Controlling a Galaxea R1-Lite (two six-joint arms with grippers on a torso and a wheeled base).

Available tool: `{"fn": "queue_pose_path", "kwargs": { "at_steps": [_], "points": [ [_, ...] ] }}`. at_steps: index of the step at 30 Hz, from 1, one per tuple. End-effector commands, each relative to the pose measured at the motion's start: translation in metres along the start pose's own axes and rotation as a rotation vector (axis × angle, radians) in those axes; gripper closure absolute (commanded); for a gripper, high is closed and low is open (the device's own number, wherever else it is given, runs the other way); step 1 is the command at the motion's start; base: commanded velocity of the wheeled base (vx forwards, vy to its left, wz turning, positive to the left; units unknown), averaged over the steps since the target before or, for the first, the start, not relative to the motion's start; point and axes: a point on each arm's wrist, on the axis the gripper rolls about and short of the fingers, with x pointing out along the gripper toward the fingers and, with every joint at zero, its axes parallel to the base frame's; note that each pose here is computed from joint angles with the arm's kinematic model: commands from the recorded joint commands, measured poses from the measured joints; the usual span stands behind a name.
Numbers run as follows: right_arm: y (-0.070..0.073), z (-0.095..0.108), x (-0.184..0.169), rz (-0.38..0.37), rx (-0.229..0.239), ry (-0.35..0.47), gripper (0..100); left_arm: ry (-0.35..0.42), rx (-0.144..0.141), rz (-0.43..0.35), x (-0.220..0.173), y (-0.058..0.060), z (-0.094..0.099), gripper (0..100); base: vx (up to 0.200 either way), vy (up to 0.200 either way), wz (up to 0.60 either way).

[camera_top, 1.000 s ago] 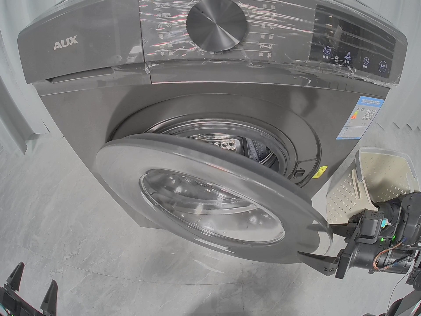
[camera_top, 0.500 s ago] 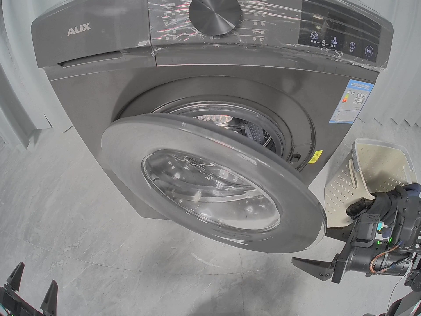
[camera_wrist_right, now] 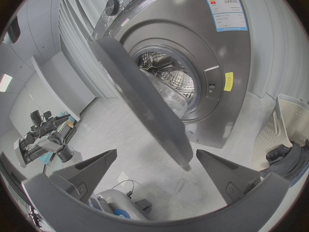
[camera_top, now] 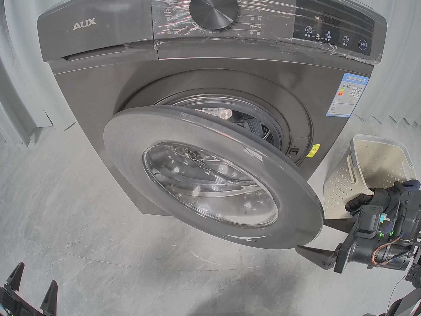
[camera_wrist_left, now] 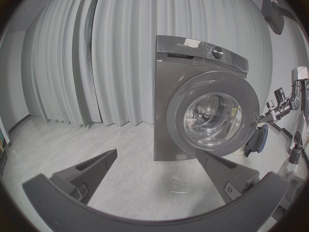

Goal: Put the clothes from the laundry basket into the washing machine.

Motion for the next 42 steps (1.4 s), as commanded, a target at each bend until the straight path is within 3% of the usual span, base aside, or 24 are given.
{"fn": "queue_pose_path", "kwargs": {
  "at_steps": [1,17,26,32,42],
  "points": [
    [-0.003,0.007,0.003,-0.011,-0.001,-0.021,0,0.001,0.0,-0.001,0.0,0.0,-0.005,0,0.0,0.0,0.0],
    [0.017,-0.012,0.001,0.136,-0.023,0.064,0,0.001,0.0,-0.001,0.0,0.0,-0.005,0,0.0,0.0,0.0],
    [0.009,0.001,0.012,0.088,-0.017,0.029,0,0.003,0.0,-0.002,0.0,0.0,-0.005,0,-0.111,0.0,0.0],
    [0.011,-0.007,0.026,0.109,-0.038,0.092,0,0.001,0.0,-0.002,0.0,0.0,-0.005,0,-0.133,0.0,0.0],
    [0.025,-0.008,0.026,0.193,-0.049,0.066,0,0.001,0.0,-0.002,0.0,0.0,-0.005,0,0.0,0.0,0.0]
  ]
}}
